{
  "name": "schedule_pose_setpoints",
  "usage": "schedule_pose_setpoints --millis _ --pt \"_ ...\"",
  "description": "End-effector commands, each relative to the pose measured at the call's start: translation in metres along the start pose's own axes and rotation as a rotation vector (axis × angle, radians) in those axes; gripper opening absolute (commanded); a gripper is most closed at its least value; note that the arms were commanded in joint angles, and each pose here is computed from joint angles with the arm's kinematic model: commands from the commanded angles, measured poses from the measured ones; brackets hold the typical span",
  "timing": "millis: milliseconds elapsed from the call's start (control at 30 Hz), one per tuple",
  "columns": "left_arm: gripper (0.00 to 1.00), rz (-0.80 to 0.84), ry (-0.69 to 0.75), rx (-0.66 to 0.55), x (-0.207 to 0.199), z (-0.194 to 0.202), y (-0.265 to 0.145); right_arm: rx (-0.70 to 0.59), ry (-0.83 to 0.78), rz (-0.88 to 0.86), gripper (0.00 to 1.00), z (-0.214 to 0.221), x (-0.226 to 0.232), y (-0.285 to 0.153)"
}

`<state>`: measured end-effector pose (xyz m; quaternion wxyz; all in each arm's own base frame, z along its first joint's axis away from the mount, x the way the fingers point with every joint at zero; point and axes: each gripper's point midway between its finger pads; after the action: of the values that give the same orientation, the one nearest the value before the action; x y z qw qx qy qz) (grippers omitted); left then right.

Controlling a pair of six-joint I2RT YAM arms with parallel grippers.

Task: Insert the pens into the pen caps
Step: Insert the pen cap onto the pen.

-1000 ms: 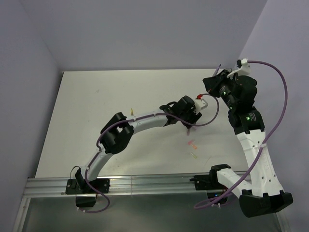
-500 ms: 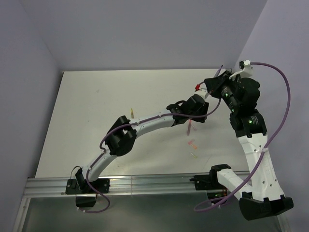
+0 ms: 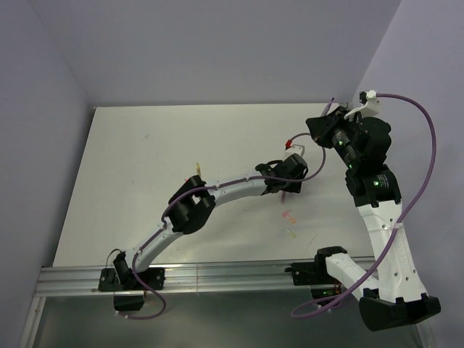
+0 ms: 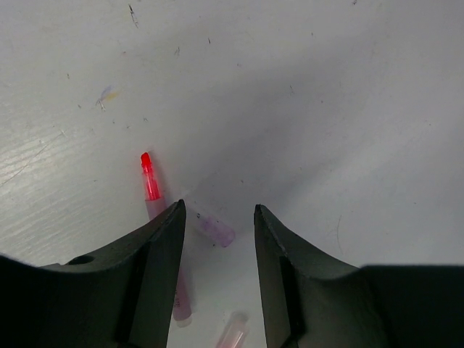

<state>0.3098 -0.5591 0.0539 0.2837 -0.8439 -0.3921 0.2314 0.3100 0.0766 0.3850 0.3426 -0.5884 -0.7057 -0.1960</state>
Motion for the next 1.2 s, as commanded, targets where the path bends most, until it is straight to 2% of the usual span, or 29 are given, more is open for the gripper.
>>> schedule_pose_setpoints --millis 0,900,1167 --pt "0.48 -0.014 -0.016 -0.034 -0.007 -0.011 -0.004 -0.038 -0.007 -0.037 0.0 -0.013 0.011 -0.004" --pt "0.47 -0.035 0.009 0.028 -0.004 0.013 0.008 -0.04 -0.009 -0.025 0.0 -0.008 0.002 -0.007" --pt "0.42 -0.051 0.019 0.048 0.0 0.02 0.012 -0.039 -0.008 -0.021 0.0 -0.006 -0.001 -0.007"
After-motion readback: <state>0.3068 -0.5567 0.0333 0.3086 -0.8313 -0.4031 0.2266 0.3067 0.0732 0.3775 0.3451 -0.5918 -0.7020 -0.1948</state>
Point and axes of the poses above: each gripper's point midway between its finger pads, its own y axis out along the fingers, its own x axis along the line the jaws close on, z = x × y, and after that the axes turned 14 degrees about y, right-handed
